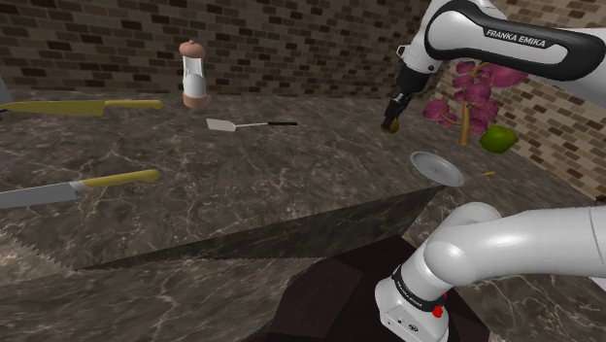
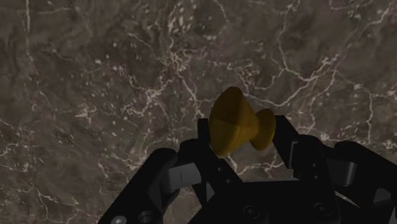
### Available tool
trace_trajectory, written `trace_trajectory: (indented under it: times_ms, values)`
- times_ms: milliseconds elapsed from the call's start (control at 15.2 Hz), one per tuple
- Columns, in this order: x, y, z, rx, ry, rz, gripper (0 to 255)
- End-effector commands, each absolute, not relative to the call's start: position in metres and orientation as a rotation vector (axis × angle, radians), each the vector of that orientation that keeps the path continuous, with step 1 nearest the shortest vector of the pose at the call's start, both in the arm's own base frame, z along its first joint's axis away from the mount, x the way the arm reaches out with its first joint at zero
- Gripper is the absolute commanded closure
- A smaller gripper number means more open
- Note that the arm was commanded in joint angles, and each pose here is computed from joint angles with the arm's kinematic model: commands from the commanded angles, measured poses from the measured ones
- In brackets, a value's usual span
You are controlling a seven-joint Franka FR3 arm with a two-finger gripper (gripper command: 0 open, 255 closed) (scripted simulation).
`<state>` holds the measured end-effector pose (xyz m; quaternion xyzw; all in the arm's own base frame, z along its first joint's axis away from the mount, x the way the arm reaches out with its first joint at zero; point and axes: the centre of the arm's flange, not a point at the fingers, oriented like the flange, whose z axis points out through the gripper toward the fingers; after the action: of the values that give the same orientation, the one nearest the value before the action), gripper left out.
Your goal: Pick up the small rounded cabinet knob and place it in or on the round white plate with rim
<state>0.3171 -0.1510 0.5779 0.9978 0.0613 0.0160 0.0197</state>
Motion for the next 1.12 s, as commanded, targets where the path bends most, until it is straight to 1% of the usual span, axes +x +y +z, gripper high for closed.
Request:
trace_trajectory:
  times_ms: [0, 858, 1056]
  values:
    - [0.296, -0.165, 0.580, 3.096, 0.191, 0.049, 255]
    - [0.148, -0.269, 0.586, 3.096, 0.191, 0.049, 255]
    - [0.148, -0.269, 0.570, 3.096, 0.191, 0.049, 255]
